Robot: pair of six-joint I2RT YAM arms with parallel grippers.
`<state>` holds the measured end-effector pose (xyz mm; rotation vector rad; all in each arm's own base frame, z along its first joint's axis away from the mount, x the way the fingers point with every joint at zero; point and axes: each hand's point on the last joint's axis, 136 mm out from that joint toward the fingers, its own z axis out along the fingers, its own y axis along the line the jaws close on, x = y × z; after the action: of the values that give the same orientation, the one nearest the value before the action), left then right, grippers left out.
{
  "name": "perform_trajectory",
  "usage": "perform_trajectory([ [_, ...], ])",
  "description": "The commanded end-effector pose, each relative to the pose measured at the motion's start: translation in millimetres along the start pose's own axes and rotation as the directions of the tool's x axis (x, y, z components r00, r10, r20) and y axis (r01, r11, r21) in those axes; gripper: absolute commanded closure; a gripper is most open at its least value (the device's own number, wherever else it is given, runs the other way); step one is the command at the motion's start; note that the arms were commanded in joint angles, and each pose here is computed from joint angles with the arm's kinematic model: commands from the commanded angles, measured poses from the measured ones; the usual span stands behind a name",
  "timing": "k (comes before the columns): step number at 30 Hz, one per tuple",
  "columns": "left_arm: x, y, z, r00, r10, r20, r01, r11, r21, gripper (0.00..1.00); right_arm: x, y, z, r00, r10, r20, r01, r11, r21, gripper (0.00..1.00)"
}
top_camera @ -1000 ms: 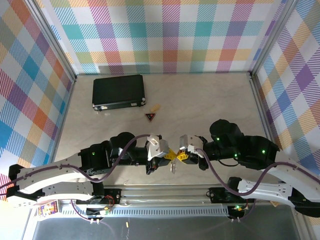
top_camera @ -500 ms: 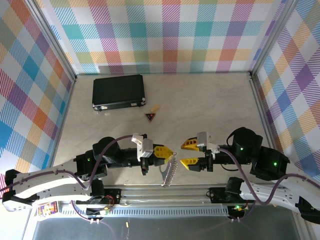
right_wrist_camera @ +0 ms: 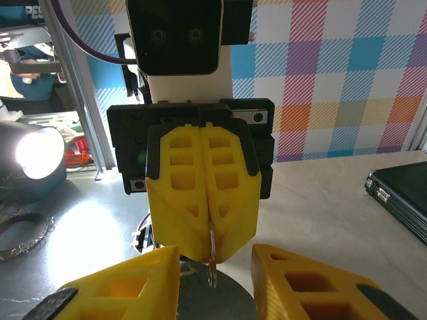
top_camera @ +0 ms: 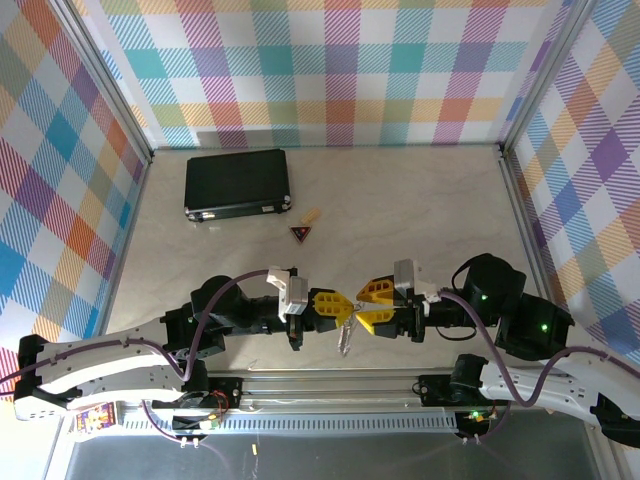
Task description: Put the keys on the keyring
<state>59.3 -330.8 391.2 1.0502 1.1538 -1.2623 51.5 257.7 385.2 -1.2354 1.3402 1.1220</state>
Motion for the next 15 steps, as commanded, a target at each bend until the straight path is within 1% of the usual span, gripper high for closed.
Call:
perform_trajectory([
  [1,-20.8,-5.9,-5.0,0.996,0.012,0.091,-0.015,1.0,0.024,1.0,-4.3,3.3,0.1,0.999,0.01,0.036,-0.009,1.0,-0.017,0.66],
  [9,-17.5,-6.6,-2.6,0.996,0.004,0.094,-0.007,0.999,0.033,1.0,-3.9,3.7,2.7,0.999,0.018,0.043,-0.017,1.0,-0.025,0.84],
  [15,-15.8,-5.9,-5.4,0.996,0.005,0.093,-0.008,1.0,0.025,1.0,-5.3,5.4,2.5,0.999,0.019,0.051,-0.018,0.999,-0.035,0.82],
])
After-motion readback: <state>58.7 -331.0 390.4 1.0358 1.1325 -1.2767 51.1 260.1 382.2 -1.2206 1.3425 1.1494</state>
